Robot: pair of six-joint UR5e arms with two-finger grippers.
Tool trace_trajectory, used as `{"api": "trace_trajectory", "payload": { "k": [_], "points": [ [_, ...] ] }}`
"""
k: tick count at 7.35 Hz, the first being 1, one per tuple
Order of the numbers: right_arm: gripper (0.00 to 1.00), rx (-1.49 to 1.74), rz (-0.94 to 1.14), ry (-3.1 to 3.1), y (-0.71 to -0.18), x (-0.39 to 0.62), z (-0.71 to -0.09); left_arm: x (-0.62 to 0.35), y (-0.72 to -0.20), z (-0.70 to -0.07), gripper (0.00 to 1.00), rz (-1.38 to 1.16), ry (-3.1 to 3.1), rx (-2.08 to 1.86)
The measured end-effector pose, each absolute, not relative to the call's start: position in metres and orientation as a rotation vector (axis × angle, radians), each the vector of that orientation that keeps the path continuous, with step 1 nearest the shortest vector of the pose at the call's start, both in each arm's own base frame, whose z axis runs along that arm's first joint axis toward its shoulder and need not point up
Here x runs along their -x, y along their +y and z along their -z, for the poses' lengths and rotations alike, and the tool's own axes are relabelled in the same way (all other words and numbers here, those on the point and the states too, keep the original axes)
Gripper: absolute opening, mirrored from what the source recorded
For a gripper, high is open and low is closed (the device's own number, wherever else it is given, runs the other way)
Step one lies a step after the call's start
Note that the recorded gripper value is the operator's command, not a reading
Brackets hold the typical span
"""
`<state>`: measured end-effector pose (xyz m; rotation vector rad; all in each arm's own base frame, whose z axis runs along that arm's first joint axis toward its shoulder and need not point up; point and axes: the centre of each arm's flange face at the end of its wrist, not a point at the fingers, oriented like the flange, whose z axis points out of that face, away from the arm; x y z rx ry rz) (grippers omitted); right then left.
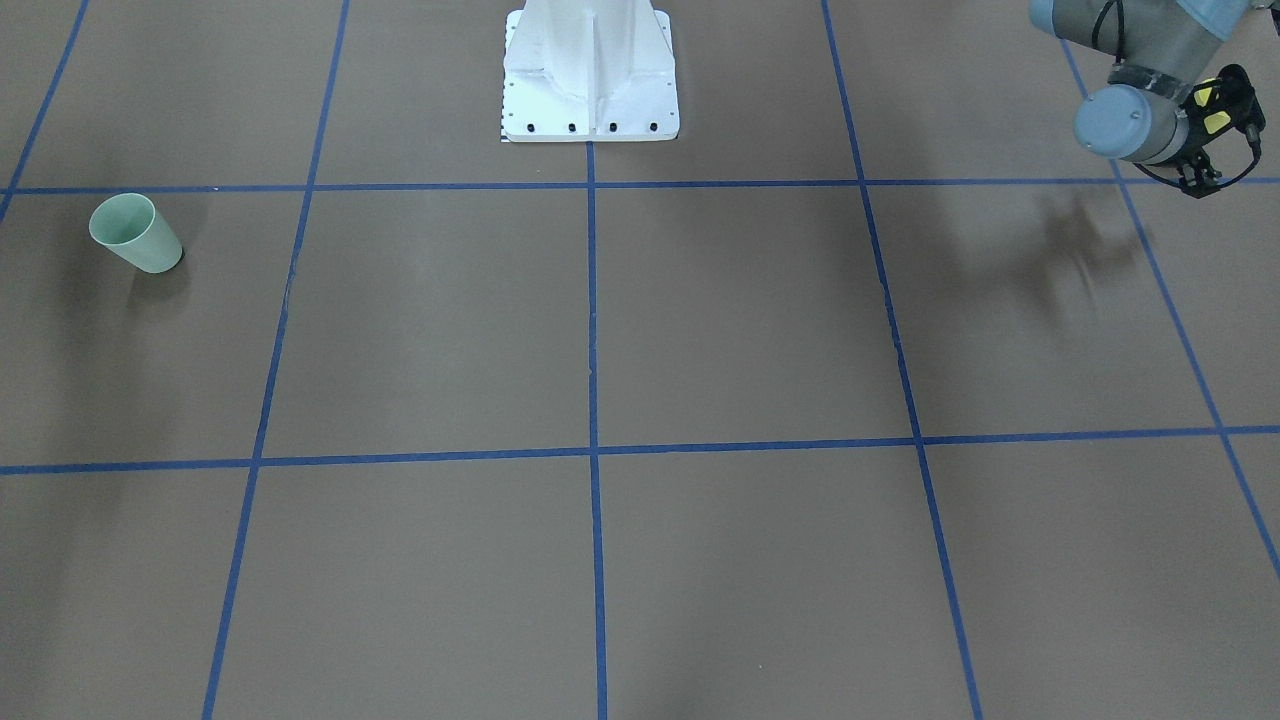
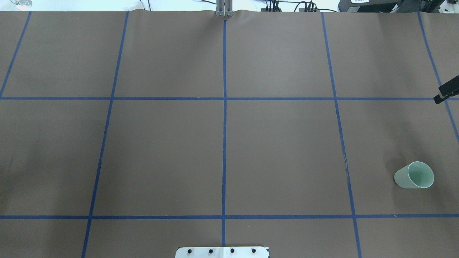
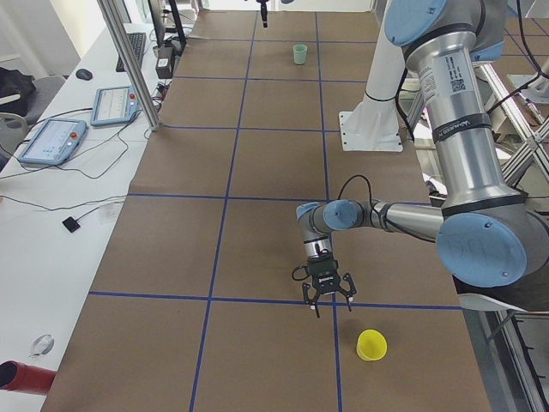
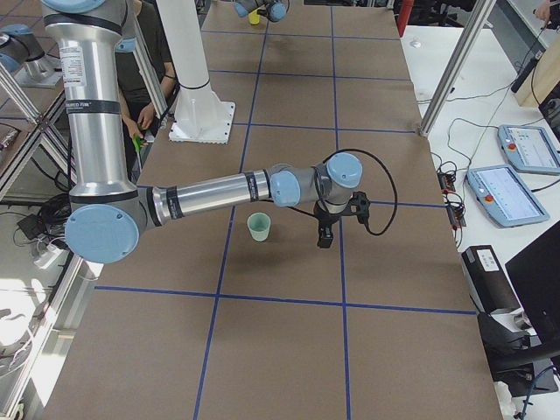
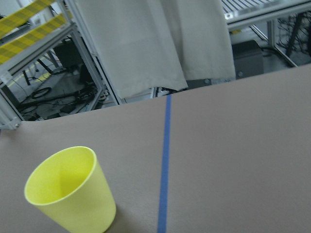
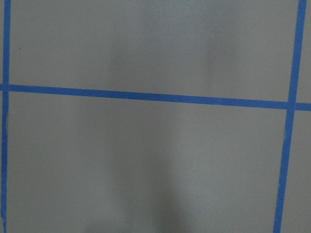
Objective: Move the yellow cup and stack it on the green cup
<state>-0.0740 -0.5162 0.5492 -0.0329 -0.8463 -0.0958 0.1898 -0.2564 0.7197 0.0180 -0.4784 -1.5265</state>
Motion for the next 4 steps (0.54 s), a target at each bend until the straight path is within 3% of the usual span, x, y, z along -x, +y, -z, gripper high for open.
{"api": "trace_trajectory", "payload": {
  "k": [4],
  "points": [
    [1.00,0.041,0.095,-0.850,-0.514,0.076,-0.550,-0.203,-0.212,-0.769,0.99,1.614,-0.650,-0.102]
  ]
}}
